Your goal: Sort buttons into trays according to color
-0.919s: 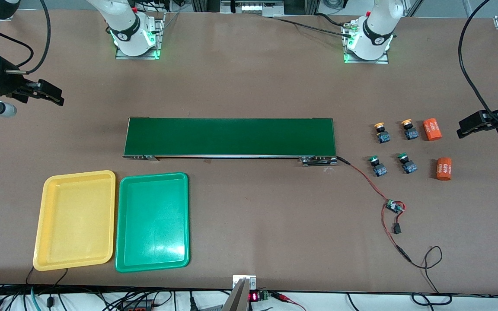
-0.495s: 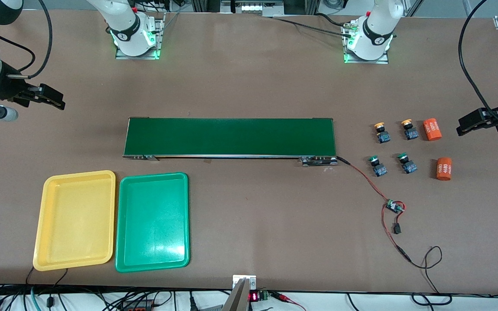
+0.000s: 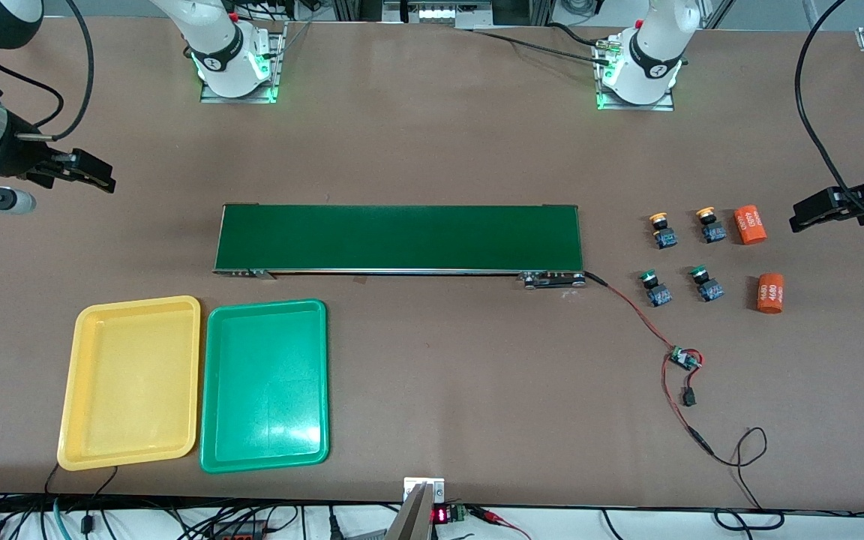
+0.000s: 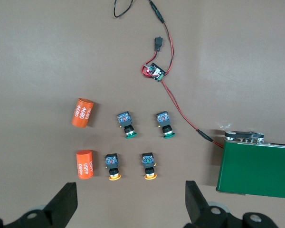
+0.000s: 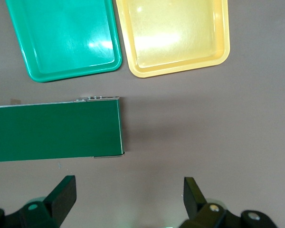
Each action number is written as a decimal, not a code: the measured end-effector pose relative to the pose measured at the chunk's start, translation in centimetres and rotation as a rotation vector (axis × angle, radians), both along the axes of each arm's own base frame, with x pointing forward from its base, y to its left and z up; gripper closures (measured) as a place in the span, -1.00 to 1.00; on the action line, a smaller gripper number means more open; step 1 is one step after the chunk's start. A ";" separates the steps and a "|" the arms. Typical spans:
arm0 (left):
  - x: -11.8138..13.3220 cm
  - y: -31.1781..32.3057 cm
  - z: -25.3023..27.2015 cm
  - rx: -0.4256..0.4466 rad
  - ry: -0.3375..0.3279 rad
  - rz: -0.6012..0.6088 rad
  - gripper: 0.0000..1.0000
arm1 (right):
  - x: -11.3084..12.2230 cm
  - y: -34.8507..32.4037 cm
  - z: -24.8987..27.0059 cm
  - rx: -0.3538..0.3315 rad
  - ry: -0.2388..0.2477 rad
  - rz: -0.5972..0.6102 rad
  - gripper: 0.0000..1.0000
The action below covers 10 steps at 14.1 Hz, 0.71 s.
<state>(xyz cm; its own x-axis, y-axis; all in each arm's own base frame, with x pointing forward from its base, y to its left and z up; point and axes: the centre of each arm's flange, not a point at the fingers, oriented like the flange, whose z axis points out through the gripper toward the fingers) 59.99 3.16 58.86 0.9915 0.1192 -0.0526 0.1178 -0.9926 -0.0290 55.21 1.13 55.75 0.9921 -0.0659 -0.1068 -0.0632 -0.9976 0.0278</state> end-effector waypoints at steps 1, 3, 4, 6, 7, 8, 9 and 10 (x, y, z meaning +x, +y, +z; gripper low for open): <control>0.2 0.1 -0.4 0.000 0.001 0.002 -1.00 | 0.2 0.0 -0.6 0.000 0.011 0.000 -1.00; 0.7 0.3 -2.2 0.000 0.005 0.003 -1.00 | 0.8 0.0 -2.0 -0.002 0.036 0.001 -1.00; 0.9 0.4 -3.8 0.000 0.005 0.004 -1.00 | 1.0 0.0 -2.7 -0.002 0.051 0.001 -1.00; 1.3 1.0 -8.2 0.000 0.010 0.012 -1.00 | 1.1 0.1 -3.9 -0.003 0.087 0.003 -1.00; 1.3 1.5 -10.7 -0.001 0.015 0.019 -1.00 | 1.1 0.1 -4.2 -0.003 0.099 0.004 -1.00; 1.2 2.1 -13.5 -0.001 0.019 0.027 -1.00 | 1.1 0.2 -4.4 -0.003 0.106 0.004 -1.00; 0.9 2.8 -16.2 -0.002 0.023 0.037 -1.00 | 1.1 0.2 -4.5 -0.003 0.109 0.005 -1.00; 0.6 3.3 -18.7 -0.003 0.026 0.045 -1.00 | 1.1 0.2 -4.5 -0.003 0.110 0.004 -1.00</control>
<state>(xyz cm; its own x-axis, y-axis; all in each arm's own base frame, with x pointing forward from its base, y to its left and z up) 60.63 6.45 40.14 0.9833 0.1637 -0.0791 0.1619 -0.9864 -0.0298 56.34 1.30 51.27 0.9747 -0.0619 -0.2148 -0.0552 -0.9978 0.0372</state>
